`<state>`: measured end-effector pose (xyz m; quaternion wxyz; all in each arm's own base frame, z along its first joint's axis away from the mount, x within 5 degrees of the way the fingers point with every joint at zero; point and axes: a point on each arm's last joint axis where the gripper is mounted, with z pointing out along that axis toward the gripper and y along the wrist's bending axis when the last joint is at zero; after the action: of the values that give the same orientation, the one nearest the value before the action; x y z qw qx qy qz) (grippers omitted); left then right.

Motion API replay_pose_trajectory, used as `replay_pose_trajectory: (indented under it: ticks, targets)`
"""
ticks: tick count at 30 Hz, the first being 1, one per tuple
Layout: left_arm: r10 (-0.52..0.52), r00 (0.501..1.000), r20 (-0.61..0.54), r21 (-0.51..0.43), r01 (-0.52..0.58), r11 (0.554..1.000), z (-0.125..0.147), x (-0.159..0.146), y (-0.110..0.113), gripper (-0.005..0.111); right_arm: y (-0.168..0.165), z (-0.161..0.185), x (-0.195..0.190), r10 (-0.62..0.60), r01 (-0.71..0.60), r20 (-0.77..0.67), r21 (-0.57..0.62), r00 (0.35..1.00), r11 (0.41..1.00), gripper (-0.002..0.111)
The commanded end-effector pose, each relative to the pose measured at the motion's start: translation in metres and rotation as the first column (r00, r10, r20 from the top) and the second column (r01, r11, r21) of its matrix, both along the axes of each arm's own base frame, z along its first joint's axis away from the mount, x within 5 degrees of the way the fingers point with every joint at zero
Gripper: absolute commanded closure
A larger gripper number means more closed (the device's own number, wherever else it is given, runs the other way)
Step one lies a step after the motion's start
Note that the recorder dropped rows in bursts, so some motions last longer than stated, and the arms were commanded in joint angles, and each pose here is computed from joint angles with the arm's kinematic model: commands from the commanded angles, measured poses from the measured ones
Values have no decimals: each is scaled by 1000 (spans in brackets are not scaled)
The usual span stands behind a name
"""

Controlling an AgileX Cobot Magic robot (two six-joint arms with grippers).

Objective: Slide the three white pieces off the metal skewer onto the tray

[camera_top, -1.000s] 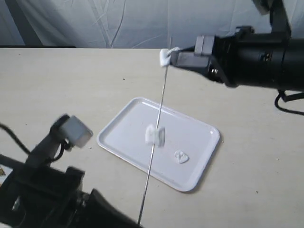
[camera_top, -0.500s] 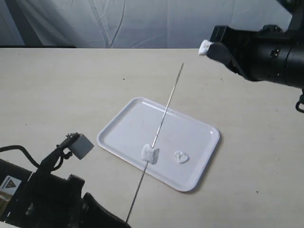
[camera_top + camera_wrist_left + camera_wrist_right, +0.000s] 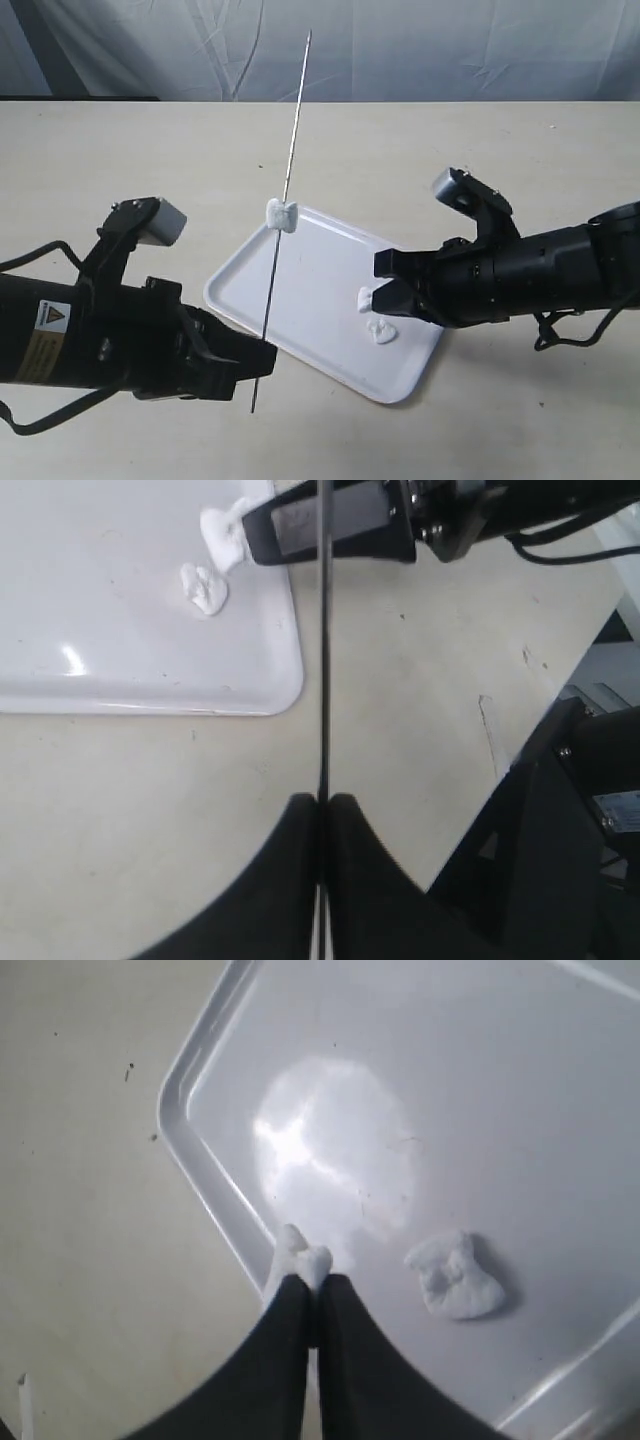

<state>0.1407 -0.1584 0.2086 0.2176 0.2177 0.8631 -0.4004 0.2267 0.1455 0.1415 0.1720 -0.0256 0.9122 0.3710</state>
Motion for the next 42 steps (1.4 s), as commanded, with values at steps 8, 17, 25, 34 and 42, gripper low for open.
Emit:
replay_pose_trajectory:
  ticks: [8,17,25,34,42]
  targets:
    - [13,999,40,28,-14,1000,1,3,1,107,5,-6,6,48,-48,7,10,999,999,68]
    - [21,998,58,21,-22,1000,6,9,3,107,20,41,-14,264,-309,195,258,945,916,69]
    - [-125,990,-62,-135,116,984,20,4,9,107,14,91,-30,268,-396,422,253,866,883,69]
    - [-260,956,-135,-261,219,940,30,-5,15,107,8,121,-46,251,-436,533,255,808,863,69]
    - [-253,958,-137,-274,209,939,31,-4,15,107,9,123,-48,264,-463,537,275,801,843,69]
